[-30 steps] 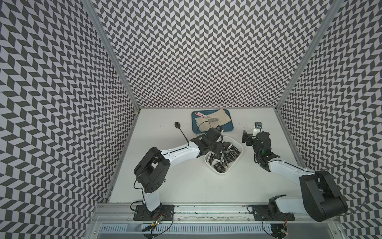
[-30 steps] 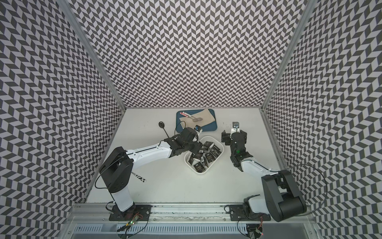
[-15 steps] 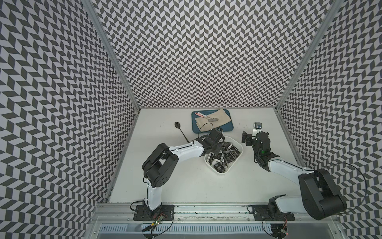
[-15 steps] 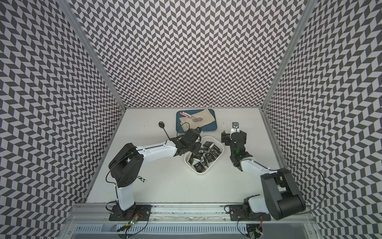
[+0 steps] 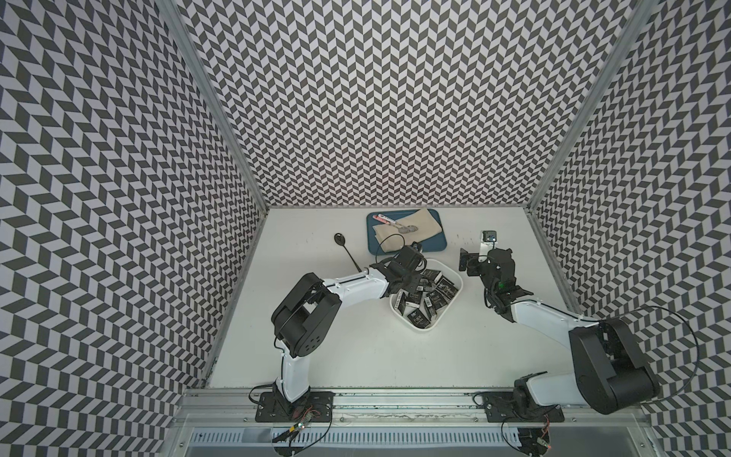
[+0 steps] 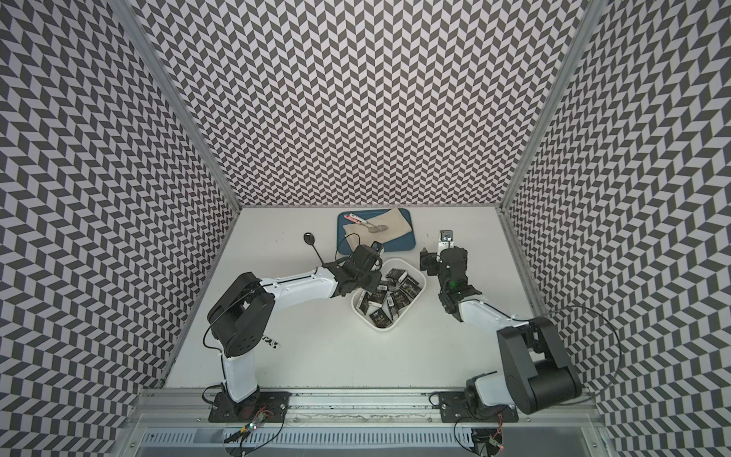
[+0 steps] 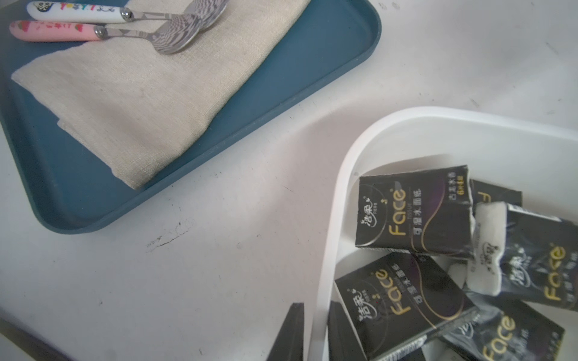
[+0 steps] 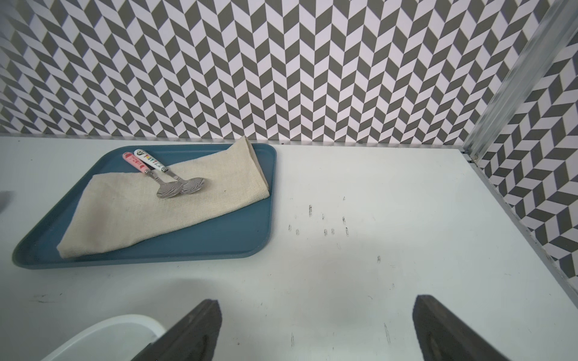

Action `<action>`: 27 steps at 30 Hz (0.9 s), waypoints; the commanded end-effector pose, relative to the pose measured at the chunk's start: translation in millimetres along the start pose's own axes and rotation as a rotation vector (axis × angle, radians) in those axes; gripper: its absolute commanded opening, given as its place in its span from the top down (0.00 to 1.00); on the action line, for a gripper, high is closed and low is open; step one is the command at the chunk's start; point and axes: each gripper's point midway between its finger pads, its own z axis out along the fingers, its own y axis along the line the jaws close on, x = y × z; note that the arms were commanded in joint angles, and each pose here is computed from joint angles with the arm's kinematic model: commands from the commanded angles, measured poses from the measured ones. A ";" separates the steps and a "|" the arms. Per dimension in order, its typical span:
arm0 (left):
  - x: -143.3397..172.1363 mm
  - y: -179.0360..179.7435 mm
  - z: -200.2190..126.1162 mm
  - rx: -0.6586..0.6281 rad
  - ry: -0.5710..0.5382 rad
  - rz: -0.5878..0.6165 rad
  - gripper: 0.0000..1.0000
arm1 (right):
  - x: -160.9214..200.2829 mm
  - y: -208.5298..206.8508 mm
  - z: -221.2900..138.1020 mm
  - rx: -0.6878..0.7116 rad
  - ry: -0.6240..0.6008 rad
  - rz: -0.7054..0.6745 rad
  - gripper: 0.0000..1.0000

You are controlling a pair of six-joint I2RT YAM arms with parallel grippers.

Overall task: Take the pocket tissues out of the storage box
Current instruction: Move the storage box to the center of the board.

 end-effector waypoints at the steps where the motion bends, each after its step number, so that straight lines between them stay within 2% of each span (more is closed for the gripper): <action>1: -5.3 11.2 -12.3 -0.024 -0.036 -0.046 0.83 | -14.3 18.5 -3.9 -0.078 -0.024 -0.023 0.00; 7: 0.3 33.5 -29.6 -0.039 -0.067 -0.168 0.90 | -34.2 49.3 -22.8 -0.193 -0.082 -0.077 0.00; 10: 4.3 51.1 -43.0 -0.058 -0.087 -0.247 0.94 | -44.5 53.7 -31.3 -0.219 -0.121 -0.055 0.01; 16: 16.6 81.6 -71.4 -0.108 -0.131 -0.350 0.94 | -56.3 73.0 -45.5 -0.351 -0.153 -0.001 0.01; 21: 39.4 102.7 -74.1 -0.139 -0.104 -0.415 0.94 | -56.0 106.8 -63.2 -0.545 -0.142 -0.079 0.01; 27: 51.9 109.2 -69.5 -0.129 -0.098 -0.470 0.93 | -34.5 169.0 -90.5 -0.745 -0.096 -0.284 0.03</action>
